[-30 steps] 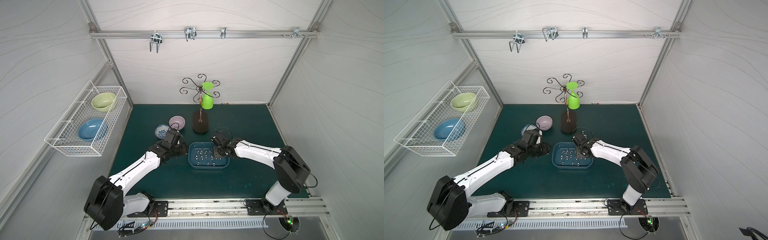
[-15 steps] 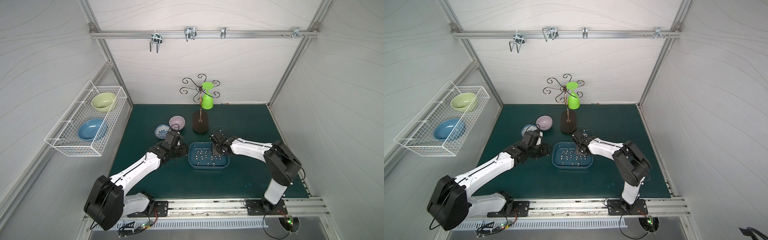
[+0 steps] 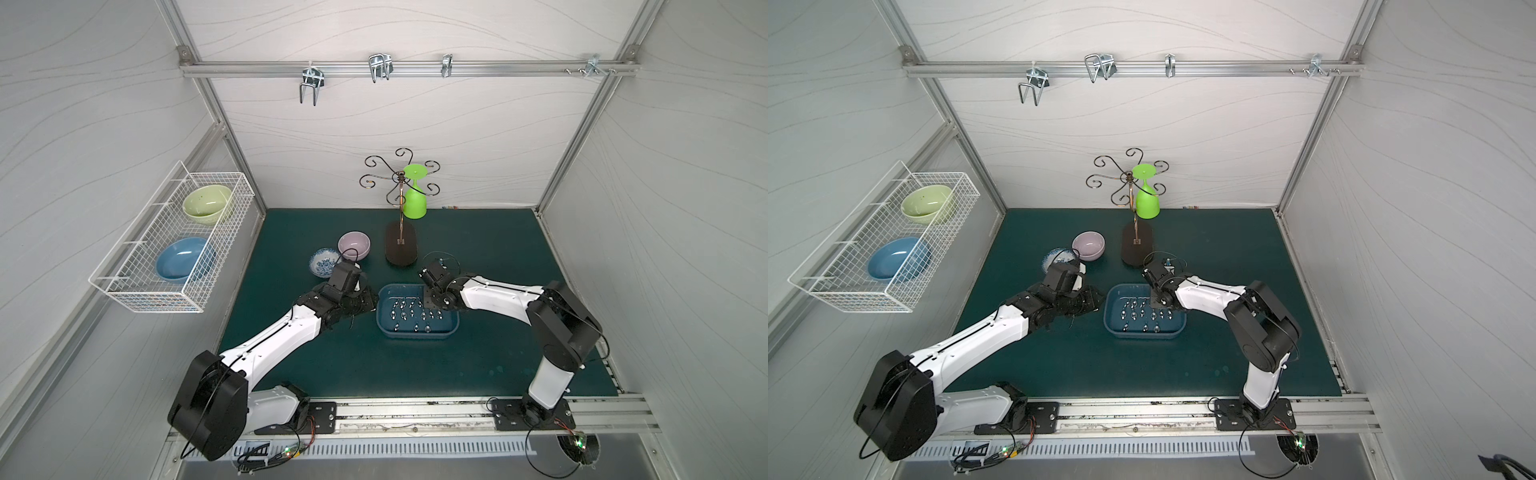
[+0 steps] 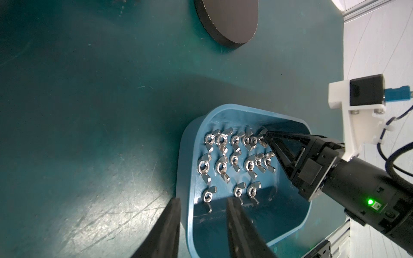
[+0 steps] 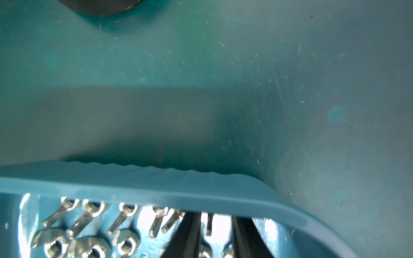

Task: Take out the wing nut from the storage box
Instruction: Pick up the wing nut from the storage box, then place the wing nut at the center of the board.

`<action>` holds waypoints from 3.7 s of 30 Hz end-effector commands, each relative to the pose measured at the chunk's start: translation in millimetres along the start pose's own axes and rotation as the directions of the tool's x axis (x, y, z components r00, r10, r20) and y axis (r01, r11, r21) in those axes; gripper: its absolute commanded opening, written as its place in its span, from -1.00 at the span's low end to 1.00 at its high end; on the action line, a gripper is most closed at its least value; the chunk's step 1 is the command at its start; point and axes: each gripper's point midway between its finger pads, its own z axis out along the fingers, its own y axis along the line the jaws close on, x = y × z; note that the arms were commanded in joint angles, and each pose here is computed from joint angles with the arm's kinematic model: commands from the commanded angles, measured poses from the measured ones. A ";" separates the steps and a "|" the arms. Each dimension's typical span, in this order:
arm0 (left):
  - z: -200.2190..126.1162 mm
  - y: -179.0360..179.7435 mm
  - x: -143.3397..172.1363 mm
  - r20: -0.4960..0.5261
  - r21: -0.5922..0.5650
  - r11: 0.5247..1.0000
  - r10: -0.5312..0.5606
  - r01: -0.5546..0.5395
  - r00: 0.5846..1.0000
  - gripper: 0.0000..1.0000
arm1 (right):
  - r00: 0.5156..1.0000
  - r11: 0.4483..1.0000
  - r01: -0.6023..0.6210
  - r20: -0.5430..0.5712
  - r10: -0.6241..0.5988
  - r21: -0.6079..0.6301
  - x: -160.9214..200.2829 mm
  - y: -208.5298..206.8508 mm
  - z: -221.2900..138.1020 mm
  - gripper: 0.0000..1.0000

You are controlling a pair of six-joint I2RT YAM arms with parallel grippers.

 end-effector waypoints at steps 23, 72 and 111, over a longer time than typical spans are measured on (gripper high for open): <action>4.7 -6.9 -1.1 0.008 0.038 0.999 0.000 0.000 1.000 -0.25 | 1.000 1.000 -0.020 0.001 0.020 -0.013 -1.3 -2.3 16.5 -0.46; 46.4 -133.9 24.4 -0.187 0.356 0.933 0.114 -0.041 0.976 -0.33 | 0.993 0.988 0.061 0.111 -0.045 -0.142 -7.5 -15.7 -69.9 -1.00; 70.2 -212.5 94.5 -0.333 0.549 0.834 0.285 -0.061 0.899 -0.22 | 0.957 0.953 -0.291 0.006 0.291 0.082 4.0 -162.0 4.9 -1.00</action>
